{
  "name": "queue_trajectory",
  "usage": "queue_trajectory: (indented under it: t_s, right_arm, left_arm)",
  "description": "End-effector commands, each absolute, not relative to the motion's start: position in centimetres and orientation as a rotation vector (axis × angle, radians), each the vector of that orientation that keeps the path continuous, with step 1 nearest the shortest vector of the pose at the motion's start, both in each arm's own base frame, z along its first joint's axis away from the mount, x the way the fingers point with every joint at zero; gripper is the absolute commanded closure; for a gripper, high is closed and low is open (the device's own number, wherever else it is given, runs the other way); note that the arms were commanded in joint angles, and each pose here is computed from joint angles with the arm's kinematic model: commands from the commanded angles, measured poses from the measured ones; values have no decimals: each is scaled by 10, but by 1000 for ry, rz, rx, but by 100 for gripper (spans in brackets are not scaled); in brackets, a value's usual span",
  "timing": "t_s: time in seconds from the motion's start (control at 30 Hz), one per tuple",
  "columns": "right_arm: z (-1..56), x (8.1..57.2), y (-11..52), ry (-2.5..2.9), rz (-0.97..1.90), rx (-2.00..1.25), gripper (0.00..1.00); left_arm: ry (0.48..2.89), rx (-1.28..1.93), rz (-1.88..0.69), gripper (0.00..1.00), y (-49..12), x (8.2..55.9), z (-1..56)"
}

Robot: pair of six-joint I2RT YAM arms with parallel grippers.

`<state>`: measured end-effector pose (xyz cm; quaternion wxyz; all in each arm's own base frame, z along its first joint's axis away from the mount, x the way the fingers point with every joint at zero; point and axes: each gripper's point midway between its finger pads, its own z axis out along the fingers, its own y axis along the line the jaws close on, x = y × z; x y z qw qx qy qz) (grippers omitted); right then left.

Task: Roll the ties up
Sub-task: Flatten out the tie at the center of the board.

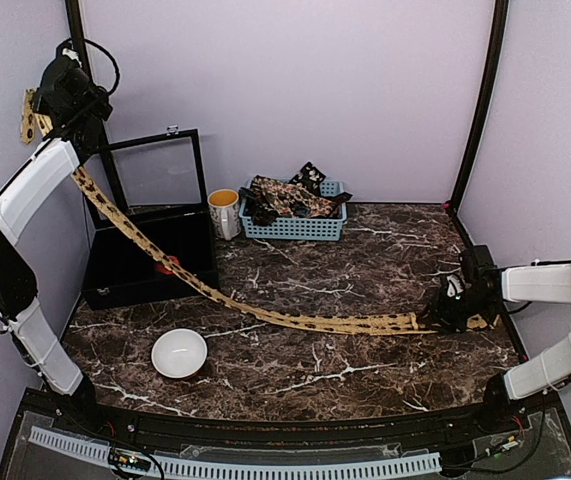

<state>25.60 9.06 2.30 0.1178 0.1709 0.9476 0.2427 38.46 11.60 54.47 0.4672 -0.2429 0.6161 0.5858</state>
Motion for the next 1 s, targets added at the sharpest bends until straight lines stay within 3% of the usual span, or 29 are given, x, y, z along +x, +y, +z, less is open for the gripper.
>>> queue_trajectory:
  t_s: [0.0,0.37,0.63,0.87,0.97]
  right_arm:
    - [26,250,91,2772,734,507,67]
    - [61,269,99,2683,800,430,61]
    - [64,270,100,2682,804,399,58]
    - [67,271,100,2677,801,392,58]
    - [66,270,100,2679,808,399,58]
  left_arm:
    - [1545,-491,1388,100,68,395,531]
    - [1726,-321,1314,100,-34,398,451]
    - [1742,-48,1284,97,-134,420,439]
    - [1662,57,1269,100,-163,420,455]
    - [1567,102,1254,93,-173,428,478]
